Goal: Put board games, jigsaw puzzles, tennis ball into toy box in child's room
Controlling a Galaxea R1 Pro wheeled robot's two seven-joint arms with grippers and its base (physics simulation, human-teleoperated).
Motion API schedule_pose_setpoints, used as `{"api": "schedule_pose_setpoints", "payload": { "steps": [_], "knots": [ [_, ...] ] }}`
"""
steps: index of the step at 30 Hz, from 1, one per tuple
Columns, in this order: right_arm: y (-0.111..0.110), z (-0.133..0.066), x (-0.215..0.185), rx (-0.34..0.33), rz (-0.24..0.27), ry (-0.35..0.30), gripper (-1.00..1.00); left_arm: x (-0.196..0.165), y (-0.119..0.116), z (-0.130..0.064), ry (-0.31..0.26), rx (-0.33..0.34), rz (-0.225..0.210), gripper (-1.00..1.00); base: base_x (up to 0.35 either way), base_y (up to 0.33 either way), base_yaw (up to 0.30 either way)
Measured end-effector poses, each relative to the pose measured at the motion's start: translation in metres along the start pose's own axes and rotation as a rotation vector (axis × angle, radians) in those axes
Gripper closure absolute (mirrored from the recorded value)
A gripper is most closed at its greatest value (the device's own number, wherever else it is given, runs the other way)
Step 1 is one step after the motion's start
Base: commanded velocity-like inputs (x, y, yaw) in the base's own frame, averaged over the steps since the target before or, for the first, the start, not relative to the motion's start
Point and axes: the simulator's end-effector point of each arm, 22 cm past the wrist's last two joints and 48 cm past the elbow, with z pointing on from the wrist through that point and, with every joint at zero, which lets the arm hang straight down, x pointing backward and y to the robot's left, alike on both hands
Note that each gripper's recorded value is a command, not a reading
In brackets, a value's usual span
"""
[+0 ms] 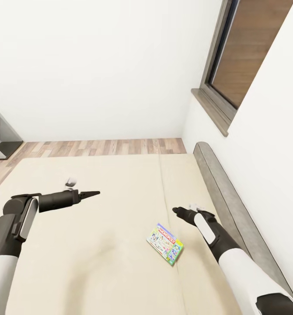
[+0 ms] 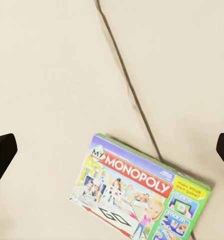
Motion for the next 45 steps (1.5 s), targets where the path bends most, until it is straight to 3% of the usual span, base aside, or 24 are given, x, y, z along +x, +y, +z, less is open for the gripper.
{"api": "schedule_pose_setpoints", "payload": {
  "steps": [8, 21, 32, 45],
  "knots": [
    [0.003, -0.001, -0.003, -0.006, -0.002, -0.006, -1.00, -0.013, 0.002, -0.012, -0.050, 0.002, -0.009, -1.00, 0.000, 0.000, 0.000],
    [0.001, 0.004, 0.003, -0.004, -0.003, 0.005, -1.00, -0.013, 0.002, -0.012, -0.057, 0.027, -0.024, -1.00, 0.000, 0.000, 0.000],
    [-0.004, 0.011, 0.011, 0.003, -0.001, 0.022, -1.00, -0.007, -0.039, -0.013, -0.046, 0.245, -0.031, -1.00, 0.000, 0.000, 0.000],
    [-0.008, 0.019, 0.023, 0.010, 0.001, 0.043, -1.00, -0.001, -0.039, -0.011, -0.037, 0.287, -0.045, -1.00, 0.000, 0.000, 0.000]
  ]
}}
